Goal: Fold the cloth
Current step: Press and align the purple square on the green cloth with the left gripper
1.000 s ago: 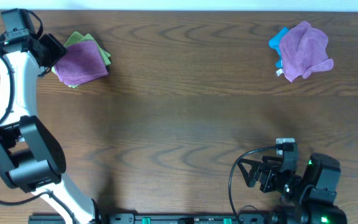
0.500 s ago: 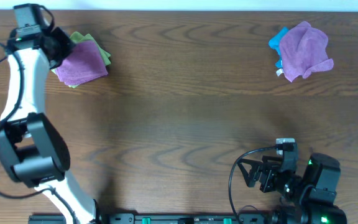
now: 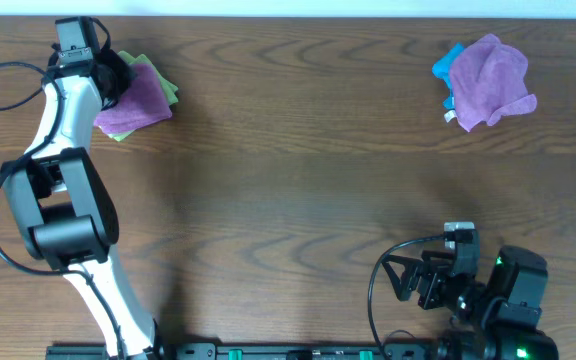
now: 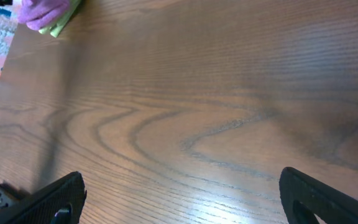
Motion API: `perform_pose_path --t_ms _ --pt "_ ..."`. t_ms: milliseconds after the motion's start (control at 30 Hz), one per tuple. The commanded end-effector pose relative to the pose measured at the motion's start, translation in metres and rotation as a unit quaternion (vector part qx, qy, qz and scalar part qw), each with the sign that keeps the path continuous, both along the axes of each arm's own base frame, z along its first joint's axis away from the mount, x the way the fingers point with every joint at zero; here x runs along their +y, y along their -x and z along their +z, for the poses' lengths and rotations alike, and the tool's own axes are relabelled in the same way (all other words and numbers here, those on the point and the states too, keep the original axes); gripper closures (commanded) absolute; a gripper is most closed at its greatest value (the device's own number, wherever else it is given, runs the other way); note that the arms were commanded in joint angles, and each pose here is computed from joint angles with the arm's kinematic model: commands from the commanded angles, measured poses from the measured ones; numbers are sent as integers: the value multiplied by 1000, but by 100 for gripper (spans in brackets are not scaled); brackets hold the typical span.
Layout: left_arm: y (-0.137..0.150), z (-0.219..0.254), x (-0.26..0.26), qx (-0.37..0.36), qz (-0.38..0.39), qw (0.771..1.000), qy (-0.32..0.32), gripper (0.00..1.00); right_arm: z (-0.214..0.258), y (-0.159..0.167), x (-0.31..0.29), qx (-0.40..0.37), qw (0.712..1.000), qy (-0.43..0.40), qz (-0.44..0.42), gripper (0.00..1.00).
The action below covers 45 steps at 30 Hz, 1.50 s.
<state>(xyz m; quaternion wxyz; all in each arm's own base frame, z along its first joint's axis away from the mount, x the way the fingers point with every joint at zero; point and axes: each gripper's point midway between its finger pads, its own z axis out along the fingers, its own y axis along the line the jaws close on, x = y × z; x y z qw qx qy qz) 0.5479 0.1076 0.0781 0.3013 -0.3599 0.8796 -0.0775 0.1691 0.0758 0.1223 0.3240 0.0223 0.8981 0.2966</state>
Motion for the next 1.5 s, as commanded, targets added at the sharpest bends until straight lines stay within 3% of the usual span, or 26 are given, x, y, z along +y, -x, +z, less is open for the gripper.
perform_pose_path --t_ms 0,433,667,967,1167,1467 --pt "-10 -7 8 -10 24 1000 -1 94 -1 1 0 1 1000 -6 -2 1" --pt "-20 -50 14 -6 40 999 5 94 -1 1 0 1 1000 -6 -2 1" --pt "-25 -45 21 -23 42 999 10 94 -1 1 0 1 1000 -6 -2 1" --pt "-36 25 15 -85 11 996 4 94 -1 1 0 1 1000 -6 -2 1" --pt "-18 59 11 -79 -1 997 -6 94 -1 1 0 1 1000 -6 -2 1" --pt "41 81 -2 9 -63 997 -37 94 -1 1 0 1 1000 -6 -2 1"
